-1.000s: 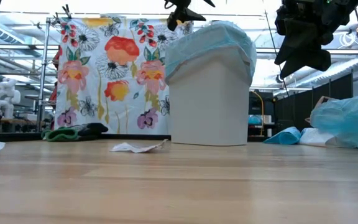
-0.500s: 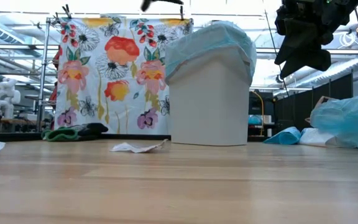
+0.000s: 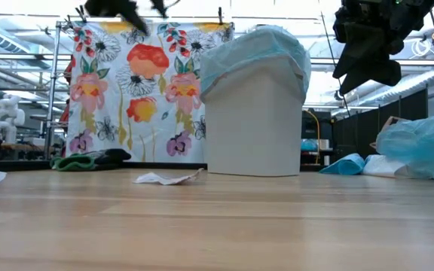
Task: Place trash/remove bag and relplace
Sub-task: Put the white paper into the trash bin
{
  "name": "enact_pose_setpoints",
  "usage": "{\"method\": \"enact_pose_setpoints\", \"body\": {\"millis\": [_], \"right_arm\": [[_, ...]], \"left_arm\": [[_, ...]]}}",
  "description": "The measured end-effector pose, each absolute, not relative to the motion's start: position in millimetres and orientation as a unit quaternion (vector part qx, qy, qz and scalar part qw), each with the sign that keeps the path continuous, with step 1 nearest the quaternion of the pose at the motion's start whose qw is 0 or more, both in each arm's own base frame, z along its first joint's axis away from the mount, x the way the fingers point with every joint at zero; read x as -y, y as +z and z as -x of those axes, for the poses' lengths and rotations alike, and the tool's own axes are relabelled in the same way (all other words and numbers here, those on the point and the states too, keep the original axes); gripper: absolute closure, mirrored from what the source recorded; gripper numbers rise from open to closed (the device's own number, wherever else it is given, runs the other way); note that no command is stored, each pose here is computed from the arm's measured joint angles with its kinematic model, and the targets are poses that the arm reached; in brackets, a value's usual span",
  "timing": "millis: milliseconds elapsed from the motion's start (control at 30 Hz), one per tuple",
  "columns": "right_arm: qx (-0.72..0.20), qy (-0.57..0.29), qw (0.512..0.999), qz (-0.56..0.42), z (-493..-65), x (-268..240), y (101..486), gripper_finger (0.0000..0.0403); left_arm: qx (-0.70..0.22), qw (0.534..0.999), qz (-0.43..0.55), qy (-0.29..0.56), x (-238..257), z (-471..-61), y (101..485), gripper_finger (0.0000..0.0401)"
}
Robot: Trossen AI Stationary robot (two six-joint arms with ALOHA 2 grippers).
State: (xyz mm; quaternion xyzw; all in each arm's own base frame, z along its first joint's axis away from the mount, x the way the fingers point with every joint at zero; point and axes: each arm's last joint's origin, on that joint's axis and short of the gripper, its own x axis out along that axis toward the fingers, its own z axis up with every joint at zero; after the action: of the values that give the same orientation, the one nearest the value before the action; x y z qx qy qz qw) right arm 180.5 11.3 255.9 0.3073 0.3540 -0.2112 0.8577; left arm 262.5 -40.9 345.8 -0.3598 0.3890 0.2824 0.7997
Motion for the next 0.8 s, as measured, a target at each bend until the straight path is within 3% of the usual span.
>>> {"method": "enact_pose_setpoints", "body": {"millis": [200,433,800], "right_arm": [[-0.354,-0.211,0.858,-0.307,-180,-11,256,0.02],[-0.354,-0.211,0.858,-0.307,-181,-11,256,0.02],[-0.354,-0.211,0.858,-0.307,-180,-11,256,0.02]], "left_arm": [[-0.416,0.763,0.424,0.253,82,-262,281,0.0195],[-0.467,0.689,0.488,0.264,137,-245,242,0.0195],[-0.545,0.654,0.431,0.3,177,-233,203,0.0195]]}}
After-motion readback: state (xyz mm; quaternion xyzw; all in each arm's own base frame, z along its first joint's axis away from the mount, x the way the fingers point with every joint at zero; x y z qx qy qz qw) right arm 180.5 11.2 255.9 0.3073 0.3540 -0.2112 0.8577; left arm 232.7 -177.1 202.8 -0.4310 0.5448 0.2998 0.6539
